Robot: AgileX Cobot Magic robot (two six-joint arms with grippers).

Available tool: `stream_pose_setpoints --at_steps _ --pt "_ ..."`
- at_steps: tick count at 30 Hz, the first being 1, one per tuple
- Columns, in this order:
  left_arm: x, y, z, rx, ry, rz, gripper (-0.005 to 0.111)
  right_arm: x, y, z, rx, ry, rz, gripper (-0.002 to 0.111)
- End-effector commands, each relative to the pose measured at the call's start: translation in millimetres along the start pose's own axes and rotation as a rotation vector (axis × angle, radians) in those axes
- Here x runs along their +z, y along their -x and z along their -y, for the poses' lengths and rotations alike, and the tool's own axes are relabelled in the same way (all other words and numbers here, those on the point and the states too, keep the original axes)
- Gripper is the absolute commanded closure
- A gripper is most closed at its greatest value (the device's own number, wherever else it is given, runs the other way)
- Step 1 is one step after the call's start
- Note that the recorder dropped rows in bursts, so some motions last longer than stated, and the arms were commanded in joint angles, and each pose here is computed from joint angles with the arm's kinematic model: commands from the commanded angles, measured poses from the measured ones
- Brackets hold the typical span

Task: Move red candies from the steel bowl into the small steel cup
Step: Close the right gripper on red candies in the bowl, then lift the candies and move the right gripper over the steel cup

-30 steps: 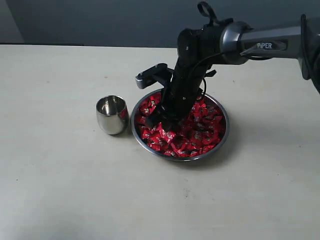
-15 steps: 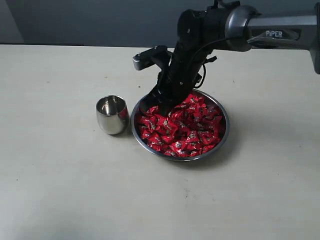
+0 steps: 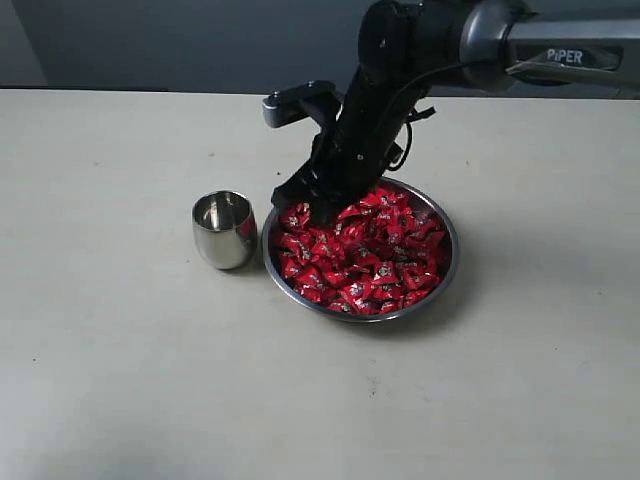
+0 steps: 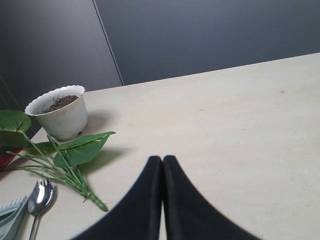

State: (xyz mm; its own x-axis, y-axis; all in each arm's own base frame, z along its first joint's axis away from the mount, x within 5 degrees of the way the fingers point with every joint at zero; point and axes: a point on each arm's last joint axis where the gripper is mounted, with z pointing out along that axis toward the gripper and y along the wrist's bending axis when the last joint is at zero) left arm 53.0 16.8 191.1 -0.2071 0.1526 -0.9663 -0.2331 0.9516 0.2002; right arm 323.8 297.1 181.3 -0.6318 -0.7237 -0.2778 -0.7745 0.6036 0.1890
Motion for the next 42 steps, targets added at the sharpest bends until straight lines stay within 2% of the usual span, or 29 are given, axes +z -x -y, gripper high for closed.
stream_pose_setpoints --at_steps 1,9,13,22,30,33,37,42 --pt "0 1 0.1 0.001 -0.001 0.016 0.106 -18 3 -4 0.009 0.002 0.042 0.108" --pt "0 1 0.1 0.001 -0.001 0.016 0.106 -52 32 -17 0.026 0.041 0.167 0.108" --pt "0 1 0.1 0.001 -0.001 0.016 0.106 -57 44 -21 0.049 0.091 0.220 0.108" --pt "0 1 0.1 0.001 -0.001 0.016 0.106 -30 68 -45 -0.004 0.135 0.232 0.108" --pt "0 1 0.1 0.001 -0.001 0.016 0.106 2 72 -50 -0.017 0.141 0.194 0.107" --pt "0 1 0.1 0.001 -0.001 0.016 0.106 3 72 -50 -0.017 0.139 0.192 0.097" --pt "0 1 0.1 0.001 -0.001 0.016 0.106 -3 72 -49 -0.028 0.126 0.191 0.069" --pt "0 1 0.1 0.001 -0.001 0.016 0.106 -27 68 -40 -0.031 0.032 0.176 0.066"
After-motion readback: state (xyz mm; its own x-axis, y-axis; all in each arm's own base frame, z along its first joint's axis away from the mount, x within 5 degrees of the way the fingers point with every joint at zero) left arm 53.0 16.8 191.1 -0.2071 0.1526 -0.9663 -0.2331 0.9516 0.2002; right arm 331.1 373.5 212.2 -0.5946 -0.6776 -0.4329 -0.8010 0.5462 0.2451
